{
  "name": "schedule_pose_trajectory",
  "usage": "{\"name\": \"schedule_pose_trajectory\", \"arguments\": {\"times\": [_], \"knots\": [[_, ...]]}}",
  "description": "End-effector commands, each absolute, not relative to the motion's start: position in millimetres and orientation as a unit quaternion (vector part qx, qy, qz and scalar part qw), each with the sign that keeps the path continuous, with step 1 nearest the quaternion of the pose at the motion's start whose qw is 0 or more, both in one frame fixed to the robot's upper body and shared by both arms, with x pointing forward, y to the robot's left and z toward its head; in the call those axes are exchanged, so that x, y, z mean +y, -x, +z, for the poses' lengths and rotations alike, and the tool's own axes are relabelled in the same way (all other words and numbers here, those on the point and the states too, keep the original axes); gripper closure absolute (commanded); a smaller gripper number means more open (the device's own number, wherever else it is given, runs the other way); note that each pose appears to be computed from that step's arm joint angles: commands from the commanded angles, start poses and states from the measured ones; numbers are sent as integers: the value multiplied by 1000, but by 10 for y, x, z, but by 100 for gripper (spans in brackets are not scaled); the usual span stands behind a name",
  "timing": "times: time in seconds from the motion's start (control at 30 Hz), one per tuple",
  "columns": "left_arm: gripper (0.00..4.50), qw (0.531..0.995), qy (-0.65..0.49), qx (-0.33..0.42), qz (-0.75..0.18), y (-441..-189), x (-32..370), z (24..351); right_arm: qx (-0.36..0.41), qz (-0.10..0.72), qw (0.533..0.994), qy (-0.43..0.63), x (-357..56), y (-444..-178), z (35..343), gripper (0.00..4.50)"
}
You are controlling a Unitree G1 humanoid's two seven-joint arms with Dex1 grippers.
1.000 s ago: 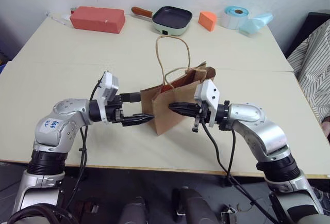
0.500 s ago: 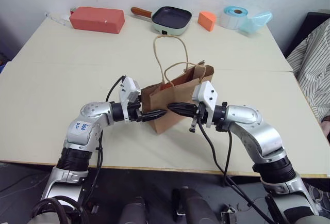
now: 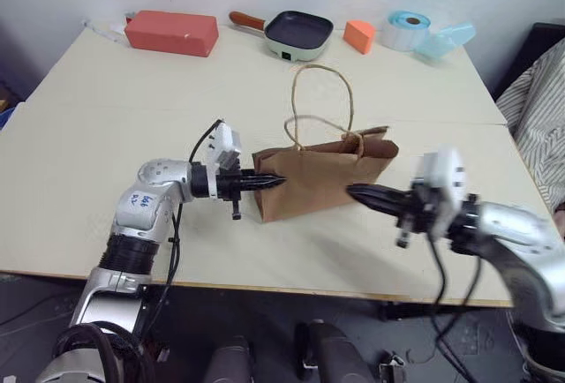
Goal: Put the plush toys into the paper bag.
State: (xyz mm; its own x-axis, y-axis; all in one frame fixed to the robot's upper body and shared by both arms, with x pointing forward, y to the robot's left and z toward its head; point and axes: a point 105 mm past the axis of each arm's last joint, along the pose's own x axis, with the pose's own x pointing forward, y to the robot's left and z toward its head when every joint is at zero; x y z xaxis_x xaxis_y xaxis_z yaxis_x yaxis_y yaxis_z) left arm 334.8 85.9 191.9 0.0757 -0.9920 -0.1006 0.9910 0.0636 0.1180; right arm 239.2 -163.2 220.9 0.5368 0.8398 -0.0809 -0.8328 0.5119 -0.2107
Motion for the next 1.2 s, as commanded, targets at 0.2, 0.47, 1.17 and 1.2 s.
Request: {"name": "schedule_pose_trajectory", "arguments": {"times": [0.2,0.47,1.17,1.2], "knots": [[450,639,-134,-9,-758,-3544,623,2109,14,457,882,113,-2089,-1761,2664,263],[408,657,-137,33,-741,-3672,594,1834,17,381,918,107,-2294,-1920,2516,0],[4,778,-67,93,-618,-2207,2140,2760,62,502,857,104,-2522,-2336,2784,0],[4,780,-84,109,-611,-2167,2159,2697,58,501,858,100,-2553,-2364,2831,0]]}}
